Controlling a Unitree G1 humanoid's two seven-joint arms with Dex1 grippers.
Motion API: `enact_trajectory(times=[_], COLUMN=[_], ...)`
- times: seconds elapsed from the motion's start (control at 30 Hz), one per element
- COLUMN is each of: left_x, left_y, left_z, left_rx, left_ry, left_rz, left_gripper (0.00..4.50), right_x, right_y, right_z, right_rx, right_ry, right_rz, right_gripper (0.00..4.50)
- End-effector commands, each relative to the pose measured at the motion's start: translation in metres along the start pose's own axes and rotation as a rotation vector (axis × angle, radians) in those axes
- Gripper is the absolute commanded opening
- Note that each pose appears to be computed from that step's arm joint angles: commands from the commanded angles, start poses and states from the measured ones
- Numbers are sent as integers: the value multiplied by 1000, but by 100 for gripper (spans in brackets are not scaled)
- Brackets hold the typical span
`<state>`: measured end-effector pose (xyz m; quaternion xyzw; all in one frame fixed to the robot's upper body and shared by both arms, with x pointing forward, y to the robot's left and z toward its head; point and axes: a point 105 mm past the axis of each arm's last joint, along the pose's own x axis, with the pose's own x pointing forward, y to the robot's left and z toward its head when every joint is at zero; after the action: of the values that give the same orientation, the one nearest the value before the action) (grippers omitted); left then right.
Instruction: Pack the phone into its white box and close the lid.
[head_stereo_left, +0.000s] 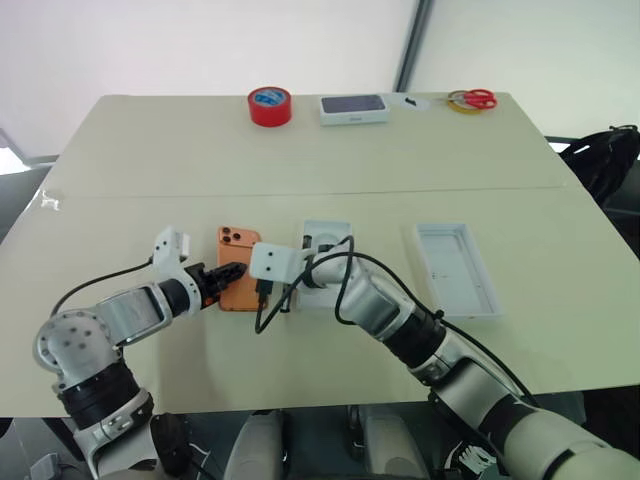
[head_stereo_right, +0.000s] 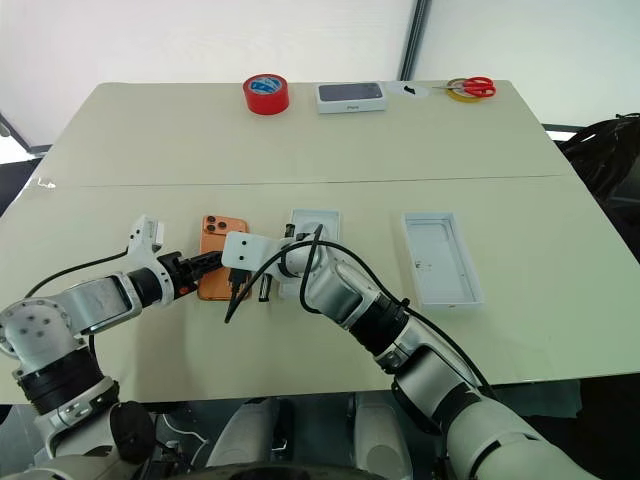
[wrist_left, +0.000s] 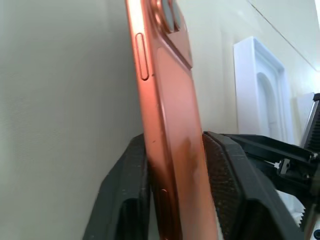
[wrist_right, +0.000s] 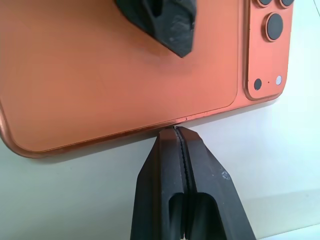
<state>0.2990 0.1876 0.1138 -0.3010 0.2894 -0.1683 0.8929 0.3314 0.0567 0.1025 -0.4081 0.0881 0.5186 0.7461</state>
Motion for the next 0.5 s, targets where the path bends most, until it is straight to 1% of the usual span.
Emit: enact_trajectory(times=[0.03, 0.07, 0.17, 0.23, 0.33, 0.4, 0.5], left_x=[-7, -8, -9, -9, -10, -11, -14], left_y=[0, 0, 0, -1, -3, -6, -13], left_z=[2, 2, 2, 2, 4, 10, 20], left_rx=[-7, -10, -17, -28, -54, -96, -145], left_ry=[-17, -16, -21, -27, -44, -89, -161], left_rz=[-20, -18, -24, -32, -55, -82, -130], left_gripper=[169, 169, 88, 6, 2, 2, 2], right_x=[1, 1, -1, -4, -12, -20, -46], right_y=[8, 8, 5, -1, -10, -17, -30], right_z=[8, 7, 7, 8, 11, 13, 20], right_rx=[-14, -14, -13, -6, 0, 10, 44], right_ry=[-25, -25, -25, -31, -50, -70, -138], right_rz=[30, 30, 21, 5, -18, -38, -59], right_gripper=[0, 0, 0, 0, 0, 0, 0])
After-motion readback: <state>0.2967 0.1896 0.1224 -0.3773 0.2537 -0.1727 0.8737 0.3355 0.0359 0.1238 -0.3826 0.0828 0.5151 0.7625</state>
